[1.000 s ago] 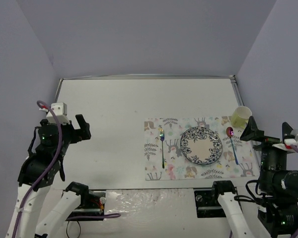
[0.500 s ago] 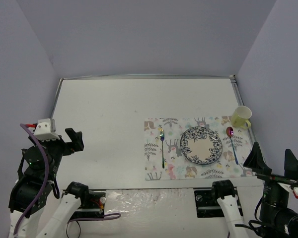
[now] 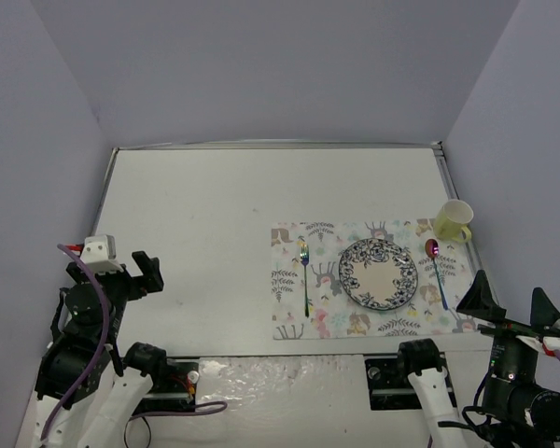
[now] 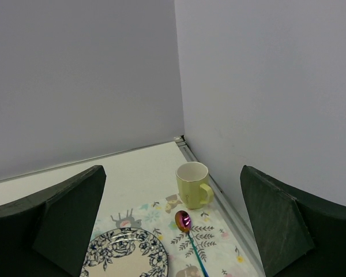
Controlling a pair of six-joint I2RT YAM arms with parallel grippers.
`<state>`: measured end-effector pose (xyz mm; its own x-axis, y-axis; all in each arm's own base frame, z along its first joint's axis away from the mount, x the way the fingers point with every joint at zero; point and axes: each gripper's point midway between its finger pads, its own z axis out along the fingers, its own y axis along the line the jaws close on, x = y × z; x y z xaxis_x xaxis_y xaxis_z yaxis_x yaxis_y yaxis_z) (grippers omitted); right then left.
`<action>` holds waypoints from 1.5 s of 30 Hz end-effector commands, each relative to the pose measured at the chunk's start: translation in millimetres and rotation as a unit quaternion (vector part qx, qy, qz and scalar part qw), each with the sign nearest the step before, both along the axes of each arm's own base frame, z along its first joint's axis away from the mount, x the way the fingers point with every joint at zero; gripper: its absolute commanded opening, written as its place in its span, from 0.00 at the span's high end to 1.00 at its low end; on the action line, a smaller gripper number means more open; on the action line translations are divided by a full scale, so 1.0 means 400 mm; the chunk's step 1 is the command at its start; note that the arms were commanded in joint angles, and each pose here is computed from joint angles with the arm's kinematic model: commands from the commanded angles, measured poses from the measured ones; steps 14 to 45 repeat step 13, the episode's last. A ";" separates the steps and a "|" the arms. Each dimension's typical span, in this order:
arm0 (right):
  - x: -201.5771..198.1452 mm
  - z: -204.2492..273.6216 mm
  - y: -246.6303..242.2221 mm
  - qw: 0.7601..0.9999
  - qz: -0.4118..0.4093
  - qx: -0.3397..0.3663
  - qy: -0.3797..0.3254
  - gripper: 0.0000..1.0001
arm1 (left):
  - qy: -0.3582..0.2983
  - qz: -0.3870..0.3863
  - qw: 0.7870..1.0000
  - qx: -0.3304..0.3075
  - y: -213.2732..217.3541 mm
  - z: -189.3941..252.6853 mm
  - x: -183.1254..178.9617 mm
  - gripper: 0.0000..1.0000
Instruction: Set the dinner table for one person
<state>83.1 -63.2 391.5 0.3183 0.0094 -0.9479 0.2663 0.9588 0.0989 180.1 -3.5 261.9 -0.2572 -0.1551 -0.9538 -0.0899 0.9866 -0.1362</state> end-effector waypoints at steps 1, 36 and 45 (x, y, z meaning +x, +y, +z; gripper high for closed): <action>-0.010 0.037 -0.015 0.999 -0.013 0.017 -0.034 0.00 | -0.033 0.007 0.999 -0.006 -0.001 0.028 0.030 0.03; -0.006 0.037 -0.010 0.999 -0.006 0.016 -0.033 0.00 | -0.004 -0.002 1.000 -0.002 -0.015 -0.002 0.049 0.03; -0.006 0.037 -0.010 0.999 -0.006 0.016 -0.033 0.00 | -0.004 -0.002 1.000 -0.002 -0.015 -0.002 0.049 0.03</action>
